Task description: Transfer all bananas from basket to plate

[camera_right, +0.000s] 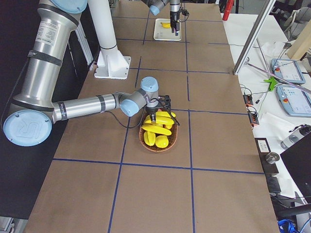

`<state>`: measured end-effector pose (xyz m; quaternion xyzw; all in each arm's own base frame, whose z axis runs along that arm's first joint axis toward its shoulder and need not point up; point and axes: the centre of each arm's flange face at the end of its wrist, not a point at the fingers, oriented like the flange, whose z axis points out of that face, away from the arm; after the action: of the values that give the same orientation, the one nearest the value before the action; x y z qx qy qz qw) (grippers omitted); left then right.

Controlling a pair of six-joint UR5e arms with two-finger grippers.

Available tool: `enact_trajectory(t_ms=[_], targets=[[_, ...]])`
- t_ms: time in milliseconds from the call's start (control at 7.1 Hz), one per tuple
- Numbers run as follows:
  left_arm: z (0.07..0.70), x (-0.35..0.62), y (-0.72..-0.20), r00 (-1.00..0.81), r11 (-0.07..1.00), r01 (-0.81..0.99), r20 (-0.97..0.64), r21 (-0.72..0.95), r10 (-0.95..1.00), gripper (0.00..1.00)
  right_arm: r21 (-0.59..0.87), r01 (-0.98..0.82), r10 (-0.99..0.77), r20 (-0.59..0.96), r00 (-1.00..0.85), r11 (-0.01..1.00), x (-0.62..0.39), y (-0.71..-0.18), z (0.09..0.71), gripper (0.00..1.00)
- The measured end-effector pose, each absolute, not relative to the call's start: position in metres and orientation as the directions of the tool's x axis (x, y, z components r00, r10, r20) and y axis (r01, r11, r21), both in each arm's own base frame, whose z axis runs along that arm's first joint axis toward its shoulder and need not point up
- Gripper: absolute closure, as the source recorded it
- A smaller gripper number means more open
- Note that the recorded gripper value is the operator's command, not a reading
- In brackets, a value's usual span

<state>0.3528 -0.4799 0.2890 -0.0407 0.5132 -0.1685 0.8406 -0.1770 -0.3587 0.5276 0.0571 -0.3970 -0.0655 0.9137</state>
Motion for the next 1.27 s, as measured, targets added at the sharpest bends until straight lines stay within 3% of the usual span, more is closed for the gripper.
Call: enact_trajectory(t_ms=[282,986,1268], targets=[[0.289,0.353,-0.480,0.416,0.940,0.241,-0.849,-0.241,-0.325,0.04,0.159,0.073,-0.166,0.716,0.678,0.985,-0.173,-0.357,0.528,0.99],[0.286,0.354,-0.480,0.413,0.942,0.237,-0.852,-0.239,-0.321,0.04,0.231,-0.075,-0.125,0.740,0.661,0.970,-0.090,-0.357,0.486,1.00],[0.284,0.356,-0.480,0.412,0.942,0.234,-0.853,-0.240,-0.320,0.04,0.225,-0.113,-0.130,0.833,0.538,0.968,-0.051,-0.371,0.453,1.00]])
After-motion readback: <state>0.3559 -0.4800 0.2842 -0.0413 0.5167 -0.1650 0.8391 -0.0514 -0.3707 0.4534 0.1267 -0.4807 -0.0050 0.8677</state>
